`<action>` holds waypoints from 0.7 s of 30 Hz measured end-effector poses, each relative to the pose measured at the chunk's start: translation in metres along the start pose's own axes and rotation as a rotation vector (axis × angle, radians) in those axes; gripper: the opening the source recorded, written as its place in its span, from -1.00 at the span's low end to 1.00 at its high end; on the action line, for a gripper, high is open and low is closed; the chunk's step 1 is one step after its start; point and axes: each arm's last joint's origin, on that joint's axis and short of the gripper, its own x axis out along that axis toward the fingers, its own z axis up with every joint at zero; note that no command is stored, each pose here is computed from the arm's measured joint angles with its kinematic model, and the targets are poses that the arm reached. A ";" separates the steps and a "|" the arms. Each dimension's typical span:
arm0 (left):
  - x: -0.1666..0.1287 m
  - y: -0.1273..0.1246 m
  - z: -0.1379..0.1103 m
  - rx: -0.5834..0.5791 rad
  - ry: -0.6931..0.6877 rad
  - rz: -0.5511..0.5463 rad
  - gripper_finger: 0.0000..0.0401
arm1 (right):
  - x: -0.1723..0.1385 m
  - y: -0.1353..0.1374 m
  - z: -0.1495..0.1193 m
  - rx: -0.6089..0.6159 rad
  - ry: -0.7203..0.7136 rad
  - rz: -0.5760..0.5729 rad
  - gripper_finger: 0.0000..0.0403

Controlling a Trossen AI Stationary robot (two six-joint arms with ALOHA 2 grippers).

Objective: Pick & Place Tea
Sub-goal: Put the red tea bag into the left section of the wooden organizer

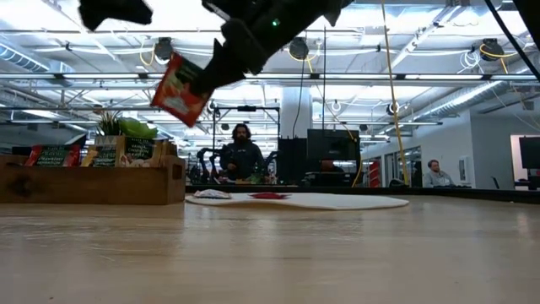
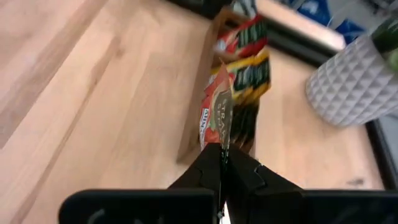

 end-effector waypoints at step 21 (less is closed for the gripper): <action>0.093 0.030 0.059 0.282 0.537 -0.172 0.28 | 0.002 0.008 -0.003 0.087 0.026 0.047 -1.00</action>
